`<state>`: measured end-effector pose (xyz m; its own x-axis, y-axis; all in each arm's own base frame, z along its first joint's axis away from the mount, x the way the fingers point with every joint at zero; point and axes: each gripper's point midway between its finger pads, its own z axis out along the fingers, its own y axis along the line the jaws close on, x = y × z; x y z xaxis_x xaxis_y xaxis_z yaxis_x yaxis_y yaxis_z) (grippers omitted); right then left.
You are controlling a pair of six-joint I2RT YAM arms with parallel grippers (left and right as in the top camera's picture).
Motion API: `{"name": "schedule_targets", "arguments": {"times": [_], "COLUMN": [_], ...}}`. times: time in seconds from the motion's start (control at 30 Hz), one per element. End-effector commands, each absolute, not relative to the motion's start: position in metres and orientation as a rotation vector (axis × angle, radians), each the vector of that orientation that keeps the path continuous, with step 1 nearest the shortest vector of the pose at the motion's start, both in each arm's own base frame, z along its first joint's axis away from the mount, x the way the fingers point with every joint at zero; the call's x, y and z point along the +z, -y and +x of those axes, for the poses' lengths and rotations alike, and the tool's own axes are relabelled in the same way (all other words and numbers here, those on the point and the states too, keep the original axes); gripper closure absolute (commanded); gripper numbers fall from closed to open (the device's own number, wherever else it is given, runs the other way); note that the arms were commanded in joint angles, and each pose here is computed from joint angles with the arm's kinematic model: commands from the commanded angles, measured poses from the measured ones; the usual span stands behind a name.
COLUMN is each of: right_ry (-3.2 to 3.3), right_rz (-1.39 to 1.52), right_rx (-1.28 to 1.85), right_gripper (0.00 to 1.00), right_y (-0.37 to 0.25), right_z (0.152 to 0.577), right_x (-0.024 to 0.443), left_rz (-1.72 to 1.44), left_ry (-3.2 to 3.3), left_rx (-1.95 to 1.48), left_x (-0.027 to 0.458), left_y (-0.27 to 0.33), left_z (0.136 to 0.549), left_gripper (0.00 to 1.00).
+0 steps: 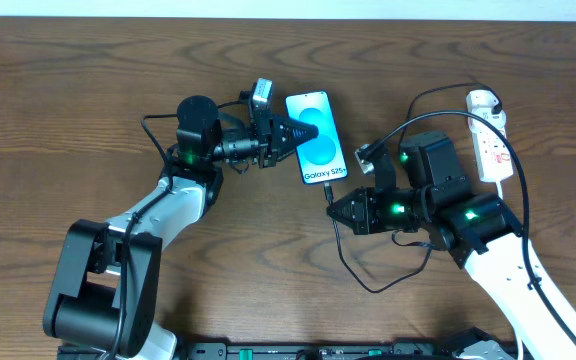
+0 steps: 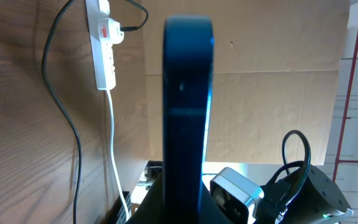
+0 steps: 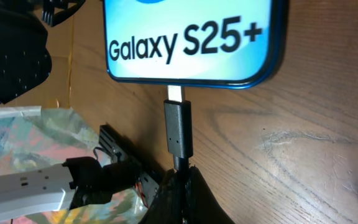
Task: Plug charger to phone and switch on socket
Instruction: 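Push the USB-C plug up into the phone's port with right gripper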
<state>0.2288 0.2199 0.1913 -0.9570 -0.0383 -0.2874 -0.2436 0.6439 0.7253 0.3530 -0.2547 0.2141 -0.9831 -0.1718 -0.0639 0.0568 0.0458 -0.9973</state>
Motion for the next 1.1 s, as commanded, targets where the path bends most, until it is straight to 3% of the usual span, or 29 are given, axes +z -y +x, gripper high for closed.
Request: {"name": "schedule_targets", "arguments": {"times": [0.0,1.07], "right_ry": [-2.629,-2.616], "right_rz": [-0.204,-0.262], "right_rx": [1.205,1.198], "right_gripper": [0.99,0.99], "right_y": [-0.2205,-0.2207], "right_z": [0.2289,0.2271], "right_x": [0.1907,0.1905], "left_rz": [-0.061,-0.014], "left_ry": [-2.118,-2.105], "left_rx": [-2.064,-2.036], "left_x": [0.226,0.2243], "left_y": [0.2565,0.2565], "left_z": [0.3523,0.3521], "left_gripper": [0.93,0.92]}}
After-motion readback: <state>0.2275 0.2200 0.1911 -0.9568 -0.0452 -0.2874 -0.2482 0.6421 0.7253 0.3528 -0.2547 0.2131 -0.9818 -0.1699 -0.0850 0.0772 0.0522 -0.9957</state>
